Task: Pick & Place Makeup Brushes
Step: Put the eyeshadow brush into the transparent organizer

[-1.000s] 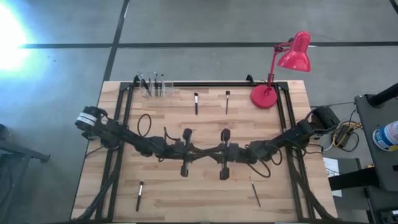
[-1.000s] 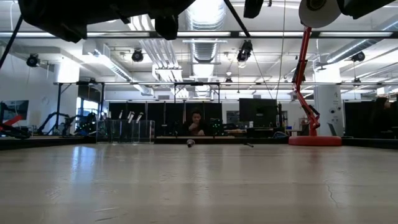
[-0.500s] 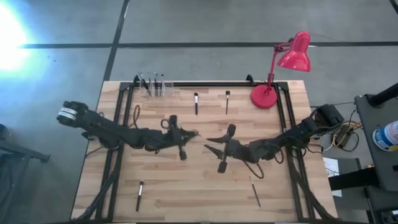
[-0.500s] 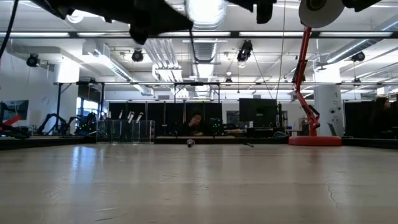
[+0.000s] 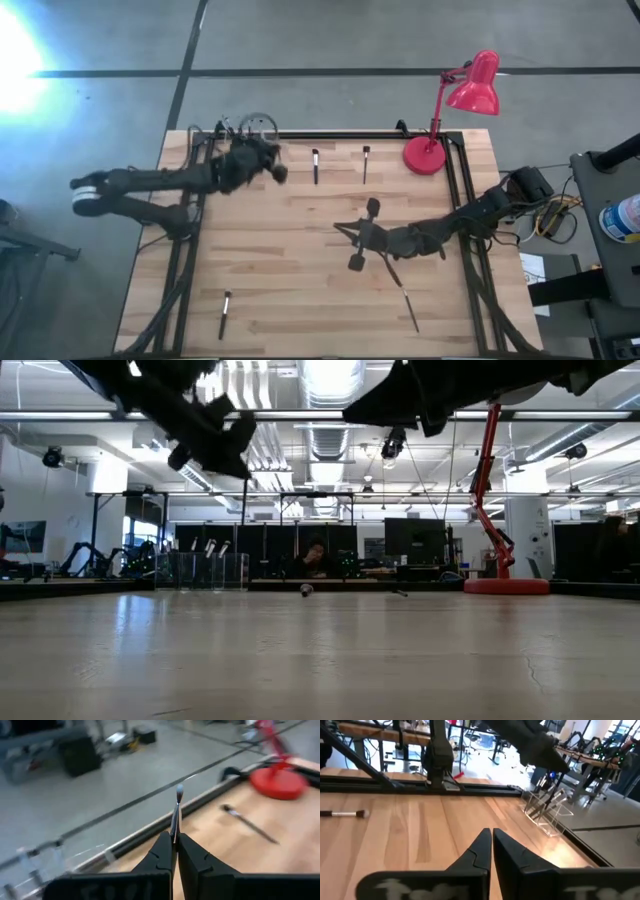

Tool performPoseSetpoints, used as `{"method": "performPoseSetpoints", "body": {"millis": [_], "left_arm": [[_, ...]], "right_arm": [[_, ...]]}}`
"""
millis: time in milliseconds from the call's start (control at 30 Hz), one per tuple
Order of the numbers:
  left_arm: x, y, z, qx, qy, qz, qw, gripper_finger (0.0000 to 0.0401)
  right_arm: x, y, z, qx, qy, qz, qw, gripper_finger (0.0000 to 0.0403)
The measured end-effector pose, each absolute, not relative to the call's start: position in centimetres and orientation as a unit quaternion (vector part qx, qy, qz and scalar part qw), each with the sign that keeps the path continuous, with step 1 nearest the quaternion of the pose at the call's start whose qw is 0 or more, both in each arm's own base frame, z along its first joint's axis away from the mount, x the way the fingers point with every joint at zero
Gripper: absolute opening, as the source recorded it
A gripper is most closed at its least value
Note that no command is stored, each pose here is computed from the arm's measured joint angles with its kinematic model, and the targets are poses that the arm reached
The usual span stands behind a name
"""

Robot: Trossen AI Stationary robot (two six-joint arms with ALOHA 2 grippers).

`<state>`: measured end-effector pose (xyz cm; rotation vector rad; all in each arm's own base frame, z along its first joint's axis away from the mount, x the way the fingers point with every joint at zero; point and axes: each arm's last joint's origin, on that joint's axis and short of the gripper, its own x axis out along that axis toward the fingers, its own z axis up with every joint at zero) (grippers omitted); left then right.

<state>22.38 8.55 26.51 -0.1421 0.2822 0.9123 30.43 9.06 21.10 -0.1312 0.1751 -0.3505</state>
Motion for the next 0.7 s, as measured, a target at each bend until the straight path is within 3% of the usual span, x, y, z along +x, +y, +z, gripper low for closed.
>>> {"method": "performPoseSetpoints", "body": {"millis": [400, 700], "left_arm": [[17.1, 18.8, 26.0, -0.141, 0.152, 0.542, 0.815, 0.0007], [17.6, 22.3, 24.1, -0.147, 0.211, 0.559, 0.788, 0.0007]], "right_arm": [[29.9, 8.8, 20.1, -0.071, 0.1, -0.177, 0.977, 0.0008], [29.9, 8.8, 20.1, -0.072, 0.1, -0.177, 0.976, 0.0008]]}}
